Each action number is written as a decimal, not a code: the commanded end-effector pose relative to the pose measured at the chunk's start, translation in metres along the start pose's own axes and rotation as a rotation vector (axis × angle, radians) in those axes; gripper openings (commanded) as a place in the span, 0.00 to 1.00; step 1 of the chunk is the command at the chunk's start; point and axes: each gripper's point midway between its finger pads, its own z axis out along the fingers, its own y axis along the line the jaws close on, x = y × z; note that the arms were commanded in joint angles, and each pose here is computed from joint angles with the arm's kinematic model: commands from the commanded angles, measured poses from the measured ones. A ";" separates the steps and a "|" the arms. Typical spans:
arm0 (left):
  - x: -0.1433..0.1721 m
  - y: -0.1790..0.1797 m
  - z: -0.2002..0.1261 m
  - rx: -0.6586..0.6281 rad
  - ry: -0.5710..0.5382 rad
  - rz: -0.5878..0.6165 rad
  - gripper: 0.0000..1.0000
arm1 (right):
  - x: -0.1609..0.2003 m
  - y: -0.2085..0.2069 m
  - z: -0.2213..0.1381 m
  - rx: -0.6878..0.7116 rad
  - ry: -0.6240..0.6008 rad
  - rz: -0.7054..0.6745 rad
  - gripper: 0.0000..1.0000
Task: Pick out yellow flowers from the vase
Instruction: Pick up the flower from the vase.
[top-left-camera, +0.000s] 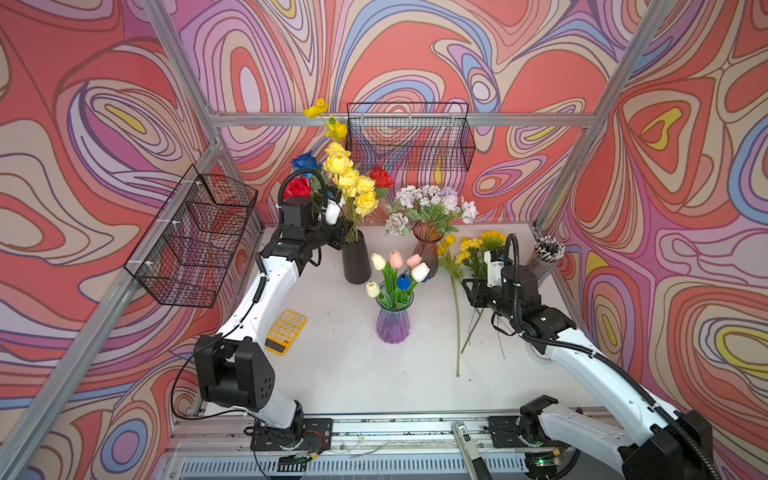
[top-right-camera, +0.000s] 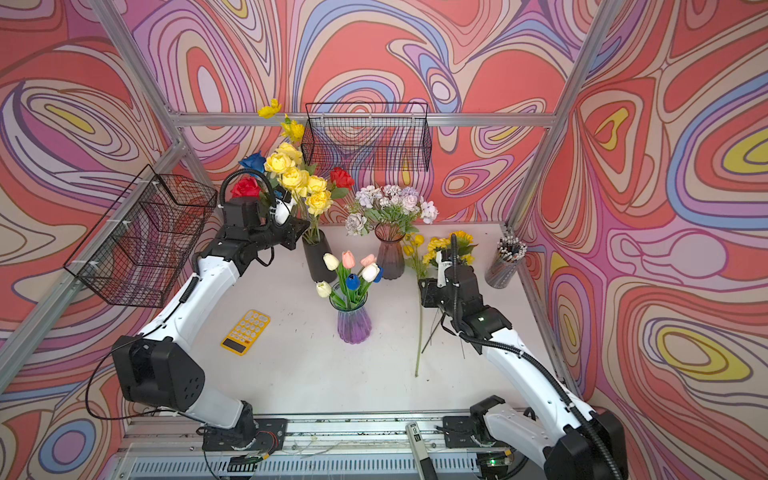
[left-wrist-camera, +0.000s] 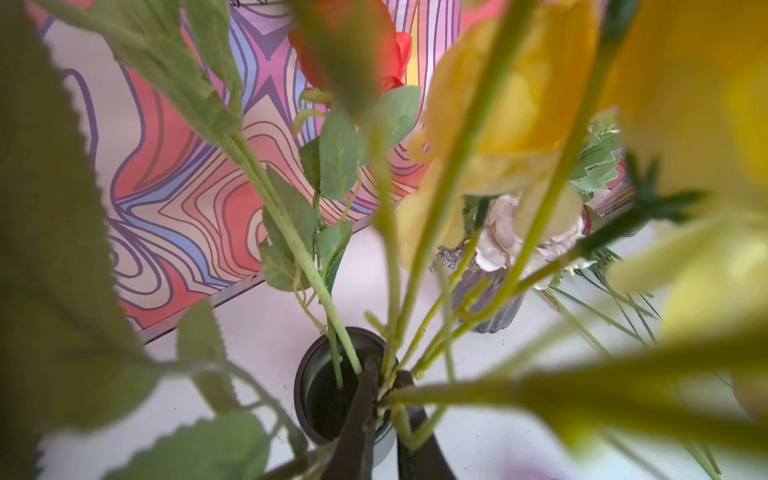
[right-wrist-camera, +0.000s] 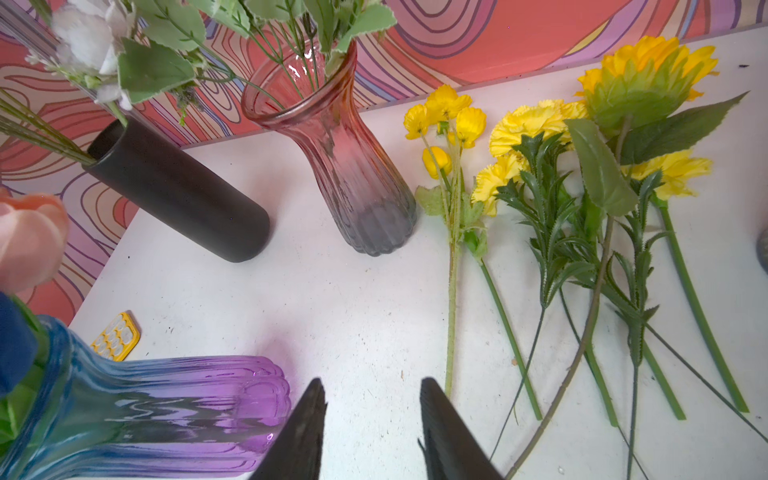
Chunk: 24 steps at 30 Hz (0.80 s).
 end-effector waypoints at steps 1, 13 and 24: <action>0.000 -0.005 0.003 0.054 -0.020 0.014 0.17 | -0.015 0.006 -0.002 -0.024 -0.035 0.004 0.40; 0.001 -0.006 0.005 0.066 -0.036 0.009 0.26 | -0.014 0.007 0.001 -0.025 -0.030 0.000 0.40; 0.019 -0.009 -0.002 0.063 0.031 0.101 0.36 | -0.013 0.005 -0.003 -0.017 -0.034 0.004 0.40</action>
